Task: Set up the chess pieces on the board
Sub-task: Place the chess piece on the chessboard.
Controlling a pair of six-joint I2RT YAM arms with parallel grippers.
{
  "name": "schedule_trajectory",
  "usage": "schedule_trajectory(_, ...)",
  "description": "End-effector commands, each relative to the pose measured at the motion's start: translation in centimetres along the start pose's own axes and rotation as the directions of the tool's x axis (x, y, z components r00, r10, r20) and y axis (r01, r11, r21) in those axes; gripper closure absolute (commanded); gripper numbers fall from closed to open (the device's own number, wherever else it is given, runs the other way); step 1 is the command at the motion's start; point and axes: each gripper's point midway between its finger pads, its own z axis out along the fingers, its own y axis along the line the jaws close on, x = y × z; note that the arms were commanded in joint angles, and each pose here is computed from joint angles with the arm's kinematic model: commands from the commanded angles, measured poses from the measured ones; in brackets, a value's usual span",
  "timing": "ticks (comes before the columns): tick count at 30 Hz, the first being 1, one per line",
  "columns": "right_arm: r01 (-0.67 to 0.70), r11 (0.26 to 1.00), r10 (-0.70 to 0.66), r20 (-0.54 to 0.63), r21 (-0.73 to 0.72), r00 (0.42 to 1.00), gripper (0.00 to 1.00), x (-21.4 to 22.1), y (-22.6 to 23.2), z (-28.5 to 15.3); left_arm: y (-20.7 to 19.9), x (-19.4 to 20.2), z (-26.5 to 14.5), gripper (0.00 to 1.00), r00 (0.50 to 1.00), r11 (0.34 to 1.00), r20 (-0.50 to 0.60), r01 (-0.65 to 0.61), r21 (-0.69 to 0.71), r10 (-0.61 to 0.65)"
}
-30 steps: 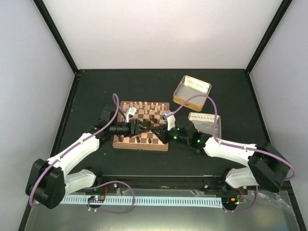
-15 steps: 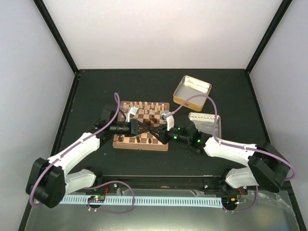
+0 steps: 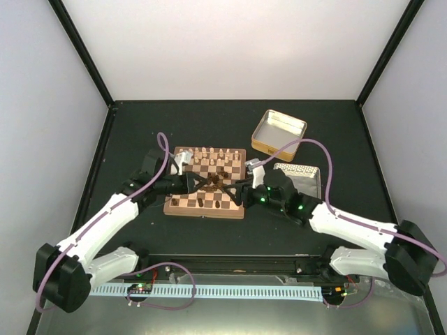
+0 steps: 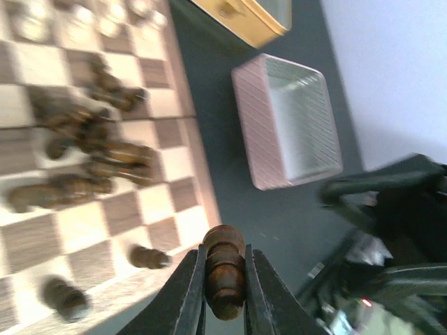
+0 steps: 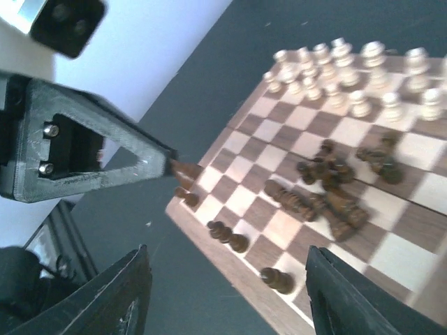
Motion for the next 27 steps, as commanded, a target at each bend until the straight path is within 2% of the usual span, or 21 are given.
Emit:
schedule_trajectory(1, -0.085, 0.961, 0.074, 0.049, 0.262, 0.996, 0.38, -0.3, -4.2, -2.7, 4.2, -0.9, -2.9, 0.96, 0.996, 0.943, 0.063, -0.044, -0.329, 0.069)
schedule_trajectory(5, -0.132, 0.902, 0.113, 0.071, 0.410, 0.991, 0.38, -0.6, -6.3, -4.5, 7.3, -0.5, -4.5, 0.96, 0.994, 0.863, 0.069, -0.039, -0.503, 0.085)
schedule_trajectory(8, -0.158, 0.881, 0.141, 0.070, 0.446, 0.987, 0.37, -0.5, -6.8, -5.0, 9.0, -0.1, -5.2, 0.96, 0.993, 0.795, 0.063, -0.044, -0.604, 0.102)
schedule_trajectory(11, -0.175, 0.873, 0.155, 0.080, 0.455, 0.985, 0.37, -0.6, -6.9, -5.1, 9.8, -0.1, -5.4, 0.97, 0.991, 0.761, 0.062, -0.049, -0.647, 0.116)
schedule_trajectory(27, -0.193, 0.868, 0.179, 0.073, 0.457, 0.981, 0.37, -0.9, -6.9, -3.5, 10.0, 2.0, -1.8, 0.96, 0.995, 0.827, -0.033, -0.098, -0.554, 0.096)
